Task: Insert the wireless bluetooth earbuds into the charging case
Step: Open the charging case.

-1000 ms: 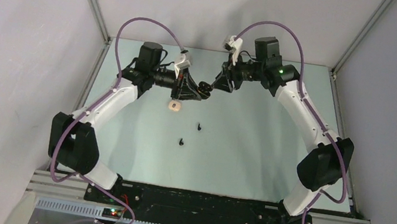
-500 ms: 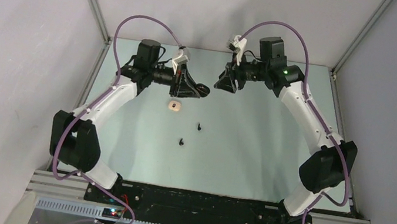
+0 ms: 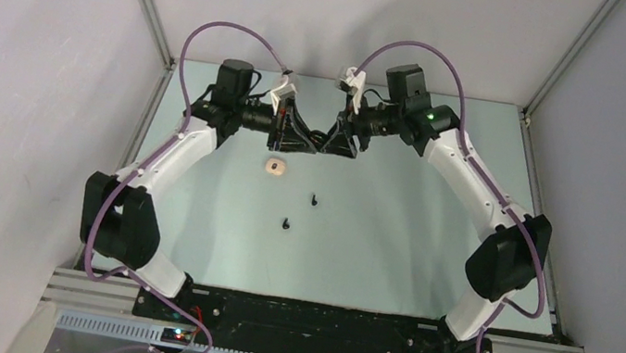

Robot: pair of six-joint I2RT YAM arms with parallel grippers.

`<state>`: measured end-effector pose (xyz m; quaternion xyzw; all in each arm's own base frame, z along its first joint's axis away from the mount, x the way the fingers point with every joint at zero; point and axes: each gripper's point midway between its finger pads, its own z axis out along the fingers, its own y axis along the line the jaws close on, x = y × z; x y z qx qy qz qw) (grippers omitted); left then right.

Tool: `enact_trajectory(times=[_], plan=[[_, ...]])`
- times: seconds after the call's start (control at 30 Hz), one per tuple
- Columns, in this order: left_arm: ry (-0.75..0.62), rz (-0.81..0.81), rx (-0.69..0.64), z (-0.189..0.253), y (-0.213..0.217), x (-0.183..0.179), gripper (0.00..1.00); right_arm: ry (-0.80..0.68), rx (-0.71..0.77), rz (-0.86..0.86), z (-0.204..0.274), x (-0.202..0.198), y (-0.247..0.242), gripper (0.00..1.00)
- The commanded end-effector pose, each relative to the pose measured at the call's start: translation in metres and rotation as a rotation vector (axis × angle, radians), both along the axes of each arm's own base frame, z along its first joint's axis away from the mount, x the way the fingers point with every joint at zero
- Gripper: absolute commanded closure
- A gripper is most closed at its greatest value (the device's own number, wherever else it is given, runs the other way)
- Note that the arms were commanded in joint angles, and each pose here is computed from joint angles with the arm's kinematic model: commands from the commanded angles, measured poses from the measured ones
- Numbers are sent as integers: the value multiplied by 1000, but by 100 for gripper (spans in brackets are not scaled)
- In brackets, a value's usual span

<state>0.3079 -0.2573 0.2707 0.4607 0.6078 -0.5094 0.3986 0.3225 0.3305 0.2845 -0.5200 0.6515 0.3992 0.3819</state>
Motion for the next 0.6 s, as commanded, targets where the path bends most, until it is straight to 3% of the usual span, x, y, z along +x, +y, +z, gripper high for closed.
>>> enact_trajectory(times=[0.0,0.2,0.57], plan=[[-49,-29,-33,19,-1,-2,100,-24,39,-44,17,22,-1,46],[-43,-41,-37,19,-2,-3,100,-30,68,-108,27,43,-10,47],[-34,-48,-37,17,-4,-1,100,23,124,-64,38,35,-4,46]])
